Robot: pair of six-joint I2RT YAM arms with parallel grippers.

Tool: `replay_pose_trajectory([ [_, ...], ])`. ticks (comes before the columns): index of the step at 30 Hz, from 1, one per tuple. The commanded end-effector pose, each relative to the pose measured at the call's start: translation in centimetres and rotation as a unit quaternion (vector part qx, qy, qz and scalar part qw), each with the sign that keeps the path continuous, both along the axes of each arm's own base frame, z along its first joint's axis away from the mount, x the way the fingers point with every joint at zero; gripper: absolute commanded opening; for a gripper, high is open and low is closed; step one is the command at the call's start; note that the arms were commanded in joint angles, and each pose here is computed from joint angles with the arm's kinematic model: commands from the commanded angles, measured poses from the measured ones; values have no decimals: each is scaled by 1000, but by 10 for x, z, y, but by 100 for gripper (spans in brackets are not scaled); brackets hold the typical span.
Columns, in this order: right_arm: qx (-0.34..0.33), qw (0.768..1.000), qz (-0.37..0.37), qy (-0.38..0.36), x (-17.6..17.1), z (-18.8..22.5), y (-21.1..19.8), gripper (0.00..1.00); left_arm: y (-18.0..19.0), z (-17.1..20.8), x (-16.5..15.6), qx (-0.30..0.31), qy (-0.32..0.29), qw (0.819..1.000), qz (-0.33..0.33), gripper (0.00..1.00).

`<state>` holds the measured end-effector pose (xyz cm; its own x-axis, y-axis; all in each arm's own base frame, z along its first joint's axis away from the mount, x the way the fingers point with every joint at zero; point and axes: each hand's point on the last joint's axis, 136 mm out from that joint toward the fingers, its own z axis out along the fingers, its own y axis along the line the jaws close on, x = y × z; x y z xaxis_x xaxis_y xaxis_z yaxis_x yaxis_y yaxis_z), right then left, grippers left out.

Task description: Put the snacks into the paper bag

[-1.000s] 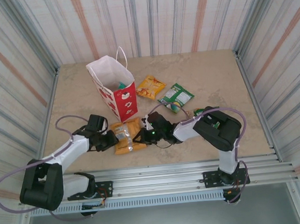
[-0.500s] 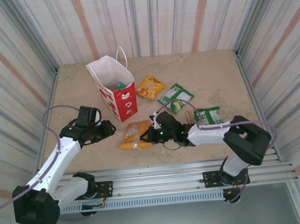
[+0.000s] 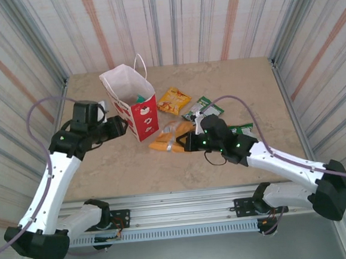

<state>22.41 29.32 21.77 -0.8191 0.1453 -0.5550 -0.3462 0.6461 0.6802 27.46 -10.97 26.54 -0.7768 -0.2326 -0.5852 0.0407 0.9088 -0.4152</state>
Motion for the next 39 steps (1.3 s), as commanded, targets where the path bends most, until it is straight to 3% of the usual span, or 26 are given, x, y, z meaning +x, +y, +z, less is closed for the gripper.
replay_pose_trajectory([
  [1,-35,998,-3,-50,9,29,-18,4,9,19,8,30,-15,999,-3,66],
  [8,-35,990,-10,-138,31,102,-24,5,16,59,36,14,-59,998,15,68],
  [16,-54,972,-1,-227,68,168,-4,4,22,81,61,-18,-88,996,30,70],
  [23,-92,954,1,-286,104,192,16,4,21,87,90,-27,-99,994,24,70],
  [27,-117,940,10,-320,123,196,30,5,20,86,109,-26,-101,994,21,65],
  [30,-145,923,21,-357,137,197,43,5,24,79,120,-19,-92,995,26,57],
  [34,-195,893,50,-403,152,189,68,5,26,76,129,-20,-93,995,27,23],
  [36,-226,878,62,-417,159,180,79,5,27,77,130,-19,-96,995,27,12],
  [39,-260,857,72,-439,169,177,96,6,27,77,130,-19,-97,995,24,5],
])
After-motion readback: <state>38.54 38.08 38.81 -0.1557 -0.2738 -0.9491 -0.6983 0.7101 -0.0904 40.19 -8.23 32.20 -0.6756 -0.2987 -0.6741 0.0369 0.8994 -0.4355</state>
